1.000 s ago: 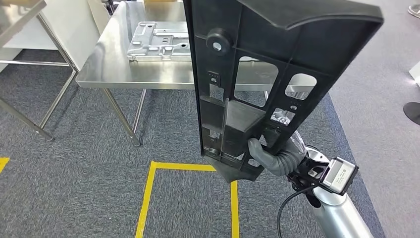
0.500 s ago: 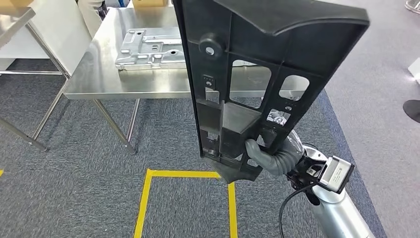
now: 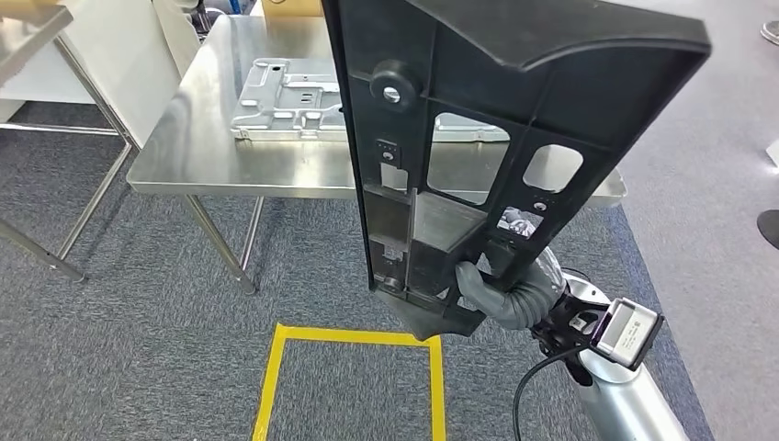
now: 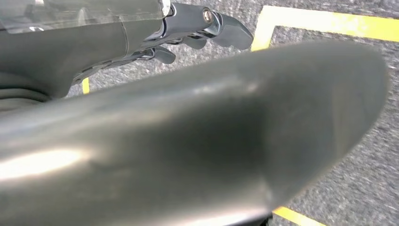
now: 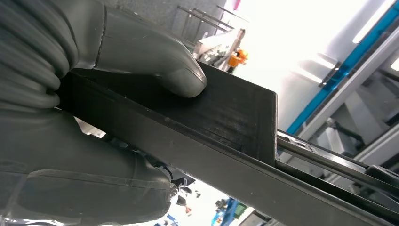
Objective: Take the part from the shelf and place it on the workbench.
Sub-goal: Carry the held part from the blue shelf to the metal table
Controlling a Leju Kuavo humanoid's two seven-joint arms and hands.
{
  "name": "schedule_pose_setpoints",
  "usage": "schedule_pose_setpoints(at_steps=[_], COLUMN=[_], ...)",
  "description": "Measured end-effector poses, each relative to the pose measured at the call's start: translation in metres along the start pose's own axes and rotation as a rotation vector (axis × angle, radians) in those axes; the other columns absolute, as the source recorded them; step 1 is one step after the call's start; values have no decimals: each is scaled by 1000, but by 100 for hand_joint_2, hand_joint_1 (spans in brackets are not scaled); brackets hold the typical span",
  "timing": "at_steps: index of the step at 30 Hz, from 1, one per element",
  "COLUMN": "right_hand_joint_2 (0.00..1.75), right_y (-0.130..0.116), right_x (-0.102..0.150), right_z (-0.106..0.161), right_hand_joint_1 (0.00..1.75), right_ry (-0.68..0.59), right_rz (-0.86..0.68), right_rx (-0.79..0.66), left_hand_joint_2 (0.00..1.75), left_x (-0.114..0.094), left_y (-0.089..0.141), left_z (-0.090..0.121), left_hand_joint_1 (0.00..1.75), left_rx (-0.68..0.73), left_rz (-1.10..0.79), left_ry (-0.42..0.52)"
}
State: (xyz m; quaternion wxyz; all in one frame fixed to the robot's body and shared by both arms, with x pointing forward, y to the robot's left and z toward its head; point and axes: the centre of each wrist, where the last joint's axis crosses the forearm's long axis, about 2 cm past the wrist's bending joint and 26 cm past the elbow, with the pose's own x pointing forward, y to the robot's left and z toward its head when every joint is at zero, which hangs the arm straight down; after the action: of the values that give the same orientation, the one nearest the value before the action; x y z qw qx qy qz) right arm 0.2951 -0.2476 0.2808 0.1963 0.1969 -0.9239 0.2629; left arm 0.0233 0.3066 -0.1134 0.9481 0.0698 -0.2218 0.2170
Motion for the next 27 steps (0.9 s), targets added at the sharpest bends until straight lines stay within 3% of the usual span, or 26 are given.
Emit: schedule_pose_setpoints(at_steps=[27], right_hand_joint_2=[175], right_y=[6], right_x=[2], right_z=[-4], right_hand_joint_1=[175], right_ry=[-44], right_rz=[-13], right_rx=[-16], left_hand_joint_2=[0], left_x=[2], left_y=[2], left_z=[-1], left_hand_joint_1=[0], left_rx=[5], left_rz=[2], left_ry=[0])
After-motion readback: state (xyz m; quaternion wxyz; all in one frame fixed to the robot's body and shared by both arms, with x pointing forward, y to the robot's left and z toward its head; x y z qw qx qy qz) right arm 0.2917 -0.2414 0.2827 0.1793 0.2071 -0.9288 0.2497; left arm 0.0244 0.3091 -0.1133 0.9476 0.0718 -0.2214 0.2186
